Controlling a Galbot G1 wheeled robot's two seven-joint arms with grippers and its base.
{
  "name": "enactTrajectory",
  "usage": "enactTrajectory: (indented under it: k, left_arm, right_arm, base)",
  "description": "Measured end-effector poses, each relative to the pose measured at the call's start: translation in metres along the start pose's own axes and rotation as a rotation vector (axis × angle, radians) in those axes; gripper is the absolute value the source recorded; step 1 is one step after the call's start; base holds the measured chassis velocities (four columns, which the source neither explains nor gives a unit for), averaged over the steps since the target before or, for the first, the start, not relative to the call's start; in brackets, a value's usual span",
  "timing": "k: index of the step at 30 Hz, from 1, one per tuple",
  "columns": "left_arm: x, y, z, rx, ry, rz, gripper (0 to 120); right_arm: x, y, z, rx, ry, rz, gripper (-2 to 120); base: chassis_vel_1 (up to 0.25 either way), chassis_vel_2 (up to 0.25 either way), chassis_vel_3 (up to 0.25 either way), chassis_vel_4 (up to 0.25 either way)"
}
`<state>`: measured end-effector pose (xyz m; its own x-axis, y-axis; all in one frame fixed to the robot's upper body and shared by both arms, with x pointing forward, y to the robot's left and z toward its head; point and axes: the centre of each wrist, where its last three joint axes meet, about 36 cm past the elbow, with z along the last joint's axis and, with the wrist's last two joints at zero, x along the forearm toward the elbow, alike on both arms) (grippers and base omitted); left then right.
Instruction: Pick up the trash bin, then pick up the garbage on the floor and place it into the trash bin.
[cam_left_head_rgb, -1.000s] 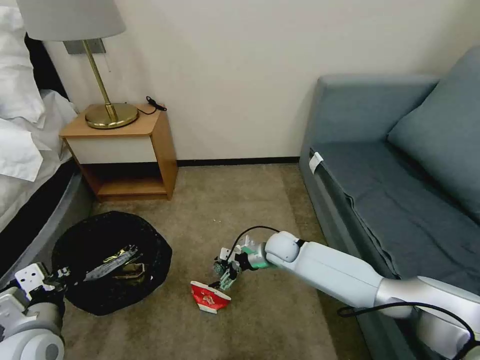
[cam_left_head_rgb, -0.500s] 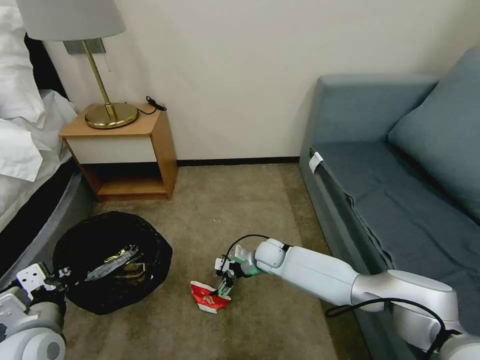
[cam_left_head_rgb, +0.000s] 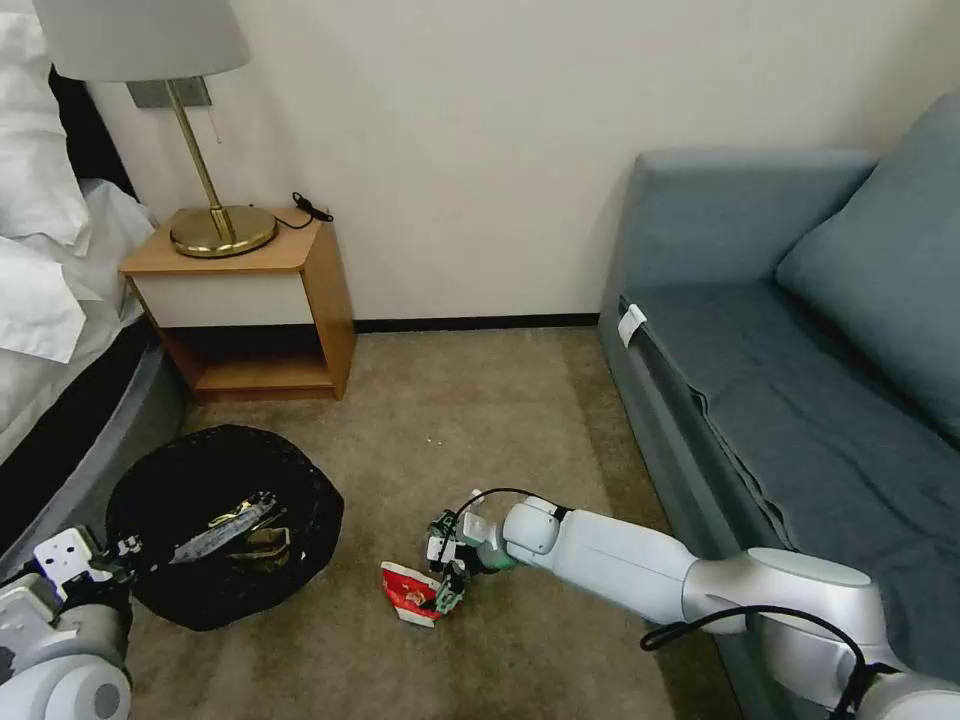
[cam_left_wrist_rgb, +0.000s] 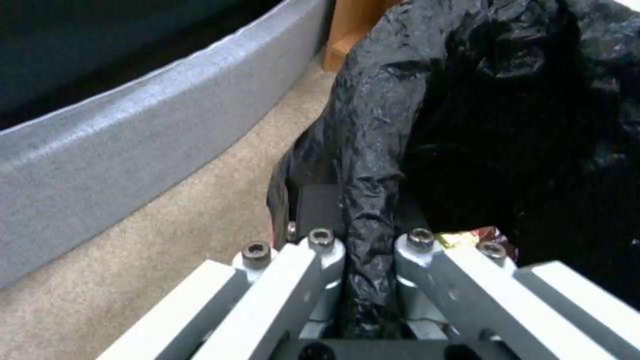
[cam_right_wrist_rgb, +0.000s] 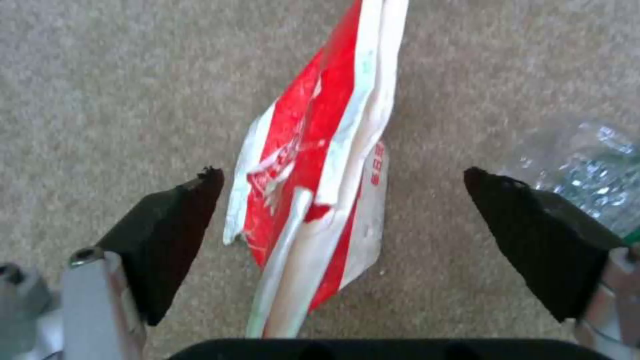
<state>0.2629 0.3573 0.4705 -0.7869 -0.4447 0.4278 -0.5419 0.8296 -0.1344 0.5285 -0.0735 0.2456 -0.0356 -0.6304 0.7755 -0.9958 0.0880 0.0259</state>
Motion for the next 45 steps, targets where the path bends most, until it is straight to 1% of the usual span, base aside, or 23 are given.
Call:
enactTrajectory:
  k: [1,9,13,14,15,18,19,20,23,24,25,28,30,31,32,33,34,35,43,45]
  left_arm:
    - [0.000,0.000,0.000,0.000,-0.001,0.000,4]
    - [0.000,0.000,0.000,-0.001,-0.002,0.000,4]
    - [-0.001,0.000,0.001,-0.004,0.000,-0.004,4]
    - [-0.002,0.001,0.002,-0.004,0.001,-0.005,4]
    - [-0.002,0.001,0.002,-0.004,0.001,-0.005,4]
    - [-0.003,0.001,0.003,-0.006,0.001,-0.008,4]
    - [-0.003,0.001,0.003,-0.006,0.001,-0.008,4]
    - [-0.003,0.001,0.003,-0.006,0.002,-0.008,4]
    - [-0.003,0.000,0.002,-0.007,-0.001,-0.005,4]
    - [-0.003,0.000,0.002,-0.007,-0.001,-0.005,4]
    - [-0.003,0.000,0.002,-0.007,-0.002,-0.005,4]
    - [-0.003,-0.001,0.002,-0.007,-0.003,-0.004,4]
    - [-0.003,0.000,0.002,-0.007,-0.003,-0.004,4]
    - [-0.003,0.000,0.002,-0.007,-0.003,-0.004,4]
    - [-0.003,0.000,0.002,-0.007,-0.003,-0.005,4]
    - [-0.003,0.000,0.002,-0.007,-0.003,-0.005,4]
    - [-0.003,0.000,0.002,-0.007,-0.003,-0.005,4]
    - [-0.003,0.000,0.002,-0.007,-0.003,-0.005,4]
    - [-0.003,-0.001,0.002,-0.006,-0.001,-0.002,4]
    - [-0.003,-0.001,0.003,-0.008,0.001,-0.002,4]
  right_arm:
    - [-0.001,0.001,0.002,-0.001,0.003,0.001,92]
    - [-0.004,0.005,0.010,-0.004,0.013,0.002,88]
    - [-0.006,0.007,0.012,-0.004,0.009,0.003,77]
    - [-0.005,0.007,0.011,-0.003,0.007,0.003,73]
    - [-0.005,0.007,0.011,-0.003,0.007,0.003,73]
    - [-0.005,0.007,0.012,-0.001,-0.002,0.003,61]
    - [-0.005,0.007,0.012,-0.001,-0.002,0.003,61]
    - [-0.004,0.006,0.013,-0.002,-0.005,0.004,54]
    - [-0.003,0.006,0.015,-0.002,-0.014,-0.001,41]
    - [-0.003,0.006,0.015,-0.002,-0.014,-0.001,41]
    - [-0.003,0.007,0.016,-0.002,-0.015,-0.003,37]
    - [-0.003,0.007,0.017,0.000,-0.021,-0.012,20]
    - [-0.003,0.007,0.017,0.000,-0.023,-0.013,19]
    - [-0.003,0.007,0.017,0.001,-0.025,-0.014,13]
    - [-0.003,0.007,0.016,0.001,-0.029,-0.015,10]
    - [-0.003,0.007,0.016,0.001,-0.029,-0.015,10]
    - [-0.002,0.007,0.016,0.000,-0.033,-0.016,2]
    - [-0.001,0.006,0.016,0.000,-0.037,-0.015,1]
    - [0.012,0.001,0.020,0.004,-0.065,-0.010,1]
    - [0.021,-0.004,0.020,0.006,-0.078,-0.002,1]
  base:
    - [0.000,0.000,0.000,0.000]
    - [0.000,0.000,0.000,0.000]
    - [0.000,0.000,0.000,0.000]
    - [0.000,0.000,0.000,0.000]
    - [0.000,0.000,0.000,0.000]
    - [0.000,0.000,0.000,0.000]
    - [0.000,0.000,0.000,0.000]
    - [0.000,0.000,0.000,0.000]
    - [0.000,0.000,0.000,0.000]
    - [0.000,0.000,0.000,0.000]
    - [0.000,0.000,0.000,0.000]
    - [0.000,0.000,0.000,0.000]
    - [0.000,0.000,0.000,0.000]
    - [0.000,0.000,0.000,0.000]
    - [0.000,0.000,0.000,0.000]
    - [0.000,0.000,0.000,0.000]
    - [0.000,0.000,0.000,0.000]
    - [0.000,0.000,0.000,0.000]
    - [0.000,0.000,0.000,0.000]
    - [0.000,0.000,0.000,0.000]
